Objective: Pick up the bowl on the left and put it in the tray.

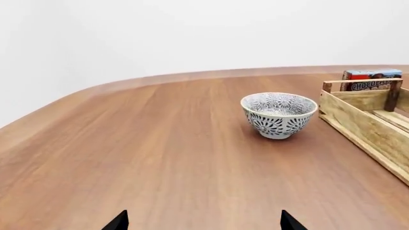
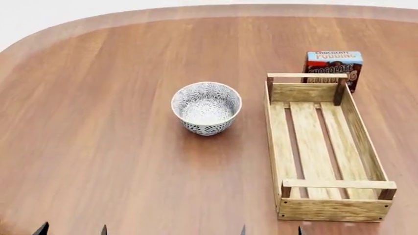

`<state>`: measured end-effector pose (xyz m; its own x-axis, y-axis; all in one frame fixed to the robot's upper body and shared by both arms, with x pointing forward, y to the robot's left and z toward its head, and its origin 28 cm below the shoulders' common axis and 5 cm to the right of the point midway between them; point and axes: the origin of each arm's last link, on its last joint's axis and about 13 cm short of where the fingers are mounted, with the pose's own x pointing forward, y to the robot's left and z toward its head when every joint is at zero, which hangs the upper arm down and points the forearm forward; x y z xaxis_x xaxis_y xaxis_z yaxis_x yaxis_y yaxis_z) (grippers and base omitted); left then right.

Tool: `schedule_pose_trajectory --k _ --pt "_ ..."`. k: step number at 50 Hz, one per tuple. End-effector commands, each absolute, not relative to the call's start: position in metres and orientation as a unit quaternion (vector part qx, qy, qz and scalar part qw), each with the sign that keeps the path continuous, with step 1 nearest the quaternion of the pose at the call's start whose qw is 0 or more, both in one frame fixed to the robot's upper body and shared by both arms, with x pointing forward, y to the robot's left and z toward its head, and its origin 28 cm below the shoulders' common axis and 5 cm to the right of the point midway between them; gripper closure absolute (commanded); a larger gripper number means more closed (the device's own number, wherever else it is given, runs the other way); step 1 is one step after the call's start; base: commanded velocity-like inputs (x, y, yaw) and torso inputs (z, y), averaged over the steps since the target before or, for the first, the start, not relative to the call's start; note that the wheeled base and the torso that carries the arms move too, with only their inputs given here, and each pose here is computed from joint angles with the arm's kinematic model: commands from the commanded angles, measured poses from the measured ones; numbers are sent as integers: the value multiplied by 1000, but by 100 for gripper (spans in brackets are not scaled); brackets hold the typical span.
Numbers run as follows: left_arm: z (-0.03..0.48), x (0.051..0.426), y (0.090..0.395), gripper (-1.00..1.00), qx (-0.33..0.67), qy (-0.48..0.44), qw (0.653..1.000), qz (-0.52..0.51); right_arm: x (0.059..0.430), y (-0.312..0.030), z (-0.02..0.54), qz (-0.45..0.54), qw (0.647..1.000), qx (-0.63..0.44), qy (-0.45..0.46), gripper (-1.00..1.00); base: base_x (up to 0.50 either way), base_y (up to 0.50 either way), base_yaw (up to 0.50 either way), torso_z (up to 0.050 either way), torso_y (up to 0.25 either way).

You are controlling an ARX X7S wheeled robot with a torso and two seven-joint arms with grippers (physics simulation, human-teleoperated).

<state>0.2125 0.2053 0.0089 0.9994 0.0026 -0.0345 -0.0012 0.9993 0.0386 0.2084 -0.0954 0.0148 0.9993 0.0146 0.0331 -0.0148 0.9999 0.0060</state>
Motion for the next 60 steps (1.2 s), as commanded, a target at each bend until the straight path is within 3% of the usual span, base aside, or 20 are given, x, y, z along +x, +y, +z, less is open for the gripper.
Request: schedule_pose_trajectory --k 1,26,36,50,60 --pt "9 212 205 -100 20 18 1000 0 208 -96 16 7 1000 4 -18 -100 500 0 0 0 0" --pt "9 213 206 -100 18 19 1000 1 209 -96 15 7 1000 4 -15 -100 500 0 0 0 0" --pt "21 218 207 -100 43 10 999 16 220 -99 28 -20 999 1 48 -100 175 0 0 0 0" --pt "143 224 217 -100 -42 2 998 -49 222 -114 146 2 1000 16 25 -100 0 0 0 0 1" --pt "167 218 217 -100 -89 -7 990 -113 216 -119 178 6 1000 9 -4 -100 0 0 0 18 0"
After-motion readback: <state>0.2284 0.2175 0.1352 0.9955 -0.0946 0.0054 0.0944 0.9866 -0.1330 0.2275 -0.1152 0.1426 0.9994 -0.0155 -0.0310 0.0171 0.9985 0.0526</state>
